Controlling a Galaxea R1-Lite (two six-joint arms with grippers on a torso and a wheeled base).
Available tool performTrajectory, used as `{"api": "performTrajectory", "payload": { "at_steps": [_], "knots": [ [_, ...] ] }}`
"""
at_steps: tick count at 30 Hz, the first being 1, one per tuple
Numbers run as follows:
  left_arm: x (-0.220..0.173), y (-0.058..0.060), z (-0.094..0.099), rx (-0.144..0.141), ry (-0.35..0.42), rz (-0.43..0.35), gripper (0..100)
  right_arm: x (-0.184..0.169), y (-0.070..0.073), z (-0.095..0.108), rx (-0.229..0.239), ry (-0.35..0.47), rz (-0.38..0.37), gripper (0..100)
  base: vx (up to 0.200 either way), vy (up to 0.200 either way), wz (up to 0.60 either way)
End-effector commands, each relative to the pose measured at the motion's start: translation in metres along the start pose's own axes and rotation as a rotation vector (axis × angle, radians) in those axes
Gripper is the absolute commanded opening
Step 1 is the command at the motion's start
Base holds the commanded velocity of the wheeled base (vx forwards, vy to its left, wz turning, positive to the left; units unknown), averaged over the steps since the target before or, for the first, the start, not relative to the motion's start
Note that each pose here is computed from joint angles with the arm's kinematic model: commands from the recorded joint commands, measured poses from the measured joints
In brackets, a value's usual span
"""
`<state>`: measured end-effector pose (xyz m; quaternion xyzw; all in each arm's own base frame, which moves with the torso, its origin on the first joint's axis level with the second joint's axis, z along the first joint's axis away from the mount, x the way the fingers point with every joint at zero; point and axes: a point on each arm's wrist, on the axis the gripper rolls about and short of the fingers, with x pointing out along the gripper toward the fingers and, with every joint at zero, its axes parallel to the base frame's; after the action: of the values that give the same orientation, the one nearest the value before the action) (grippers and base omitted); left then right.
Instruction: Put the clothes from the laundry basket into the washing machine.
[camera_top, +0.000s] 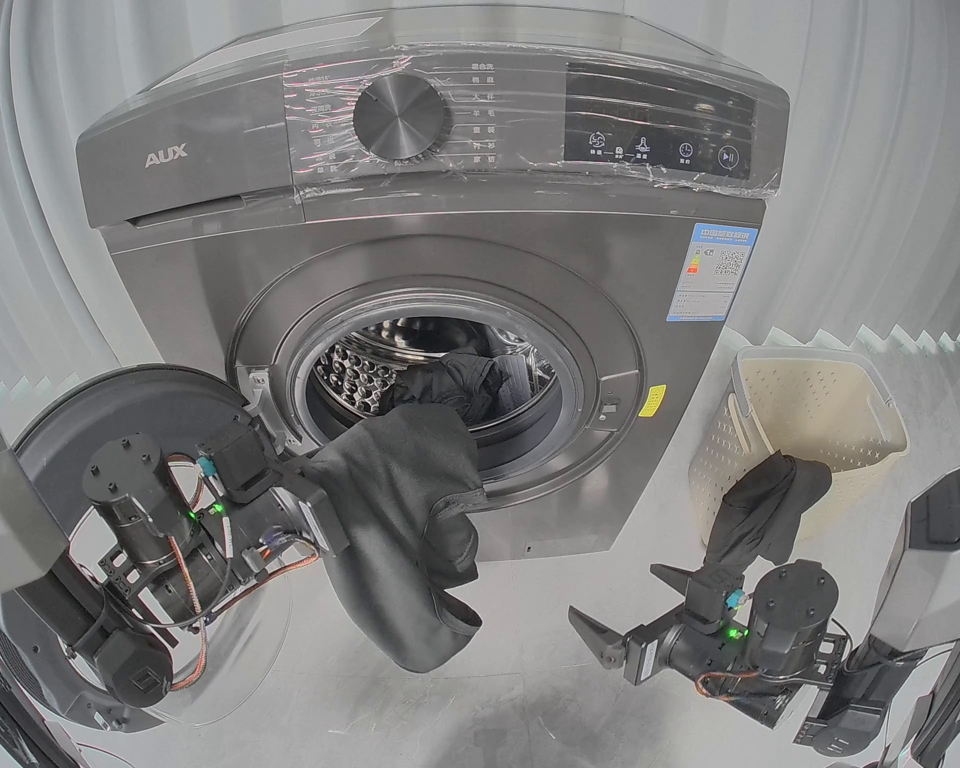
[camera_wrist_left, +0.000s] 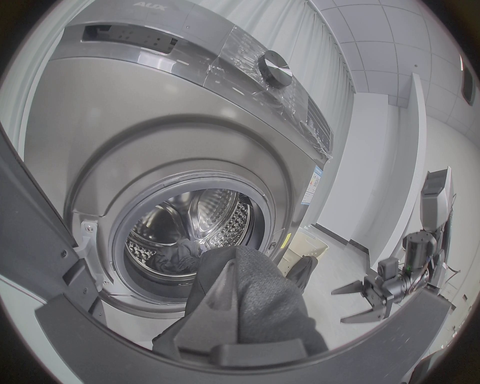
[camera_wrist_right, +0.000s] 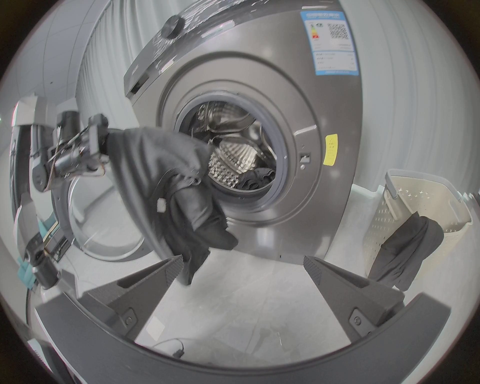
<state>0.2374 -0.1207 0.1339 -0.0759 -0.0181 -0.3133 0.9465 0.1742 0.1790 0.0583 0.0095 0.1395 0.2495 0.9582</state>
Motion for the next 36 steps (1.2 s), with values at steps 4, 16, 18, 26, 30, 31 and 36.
{"api": "performTrajectory", "payload": {
  "at_steps": [4,16,18,26,30,31,36],
  "knots": [
    [-0.024,0.006,0.004,0.07,0.011,0.044,0,0.003,-0.004,0.024,0.04,-0.107,-0.015,100,0.0,0.0,0.0],
    [-0.024,0.011,-0.003,0.139,0.045,0.065,0,0.005,-0.006,0.022,0.042,-0.098,-0.022,100,0.067,0.0,0.0],
    [-0.023,0.011,-0.005,0.13,0.053,0.064,0,0.006,-0.007,0.023,0.043,-0.102,-0.025,100,0.2,0.0,0.0],
    [-0.018,0.011,-0.014,0.131,0.082,0.061,0,0.006,-0.006,0.022,0.045,-0.1,-0.023,100,0.075,0.0,0.0],
    [-0.018,0.009,-0.014,0.127,0.086,0.052,0,0.006,-0.006,0.022,0.046,-0.1,-0.023,100,0.15,0.0,0.0],
    [-0.018,0.008,-0.015,0.127,0.086,0.046,0,0.006,-0.006,0.022,0.046,-0.099,-0.024,100,0.2,0.0,0.0],
    [-0.019,0.002,-0.015,0.125,0.086,0.025,0,0.006,-0.006,0.022,0.046,-0.1,-0.02,100,0.08,0.0,0.0]
  ]
}}
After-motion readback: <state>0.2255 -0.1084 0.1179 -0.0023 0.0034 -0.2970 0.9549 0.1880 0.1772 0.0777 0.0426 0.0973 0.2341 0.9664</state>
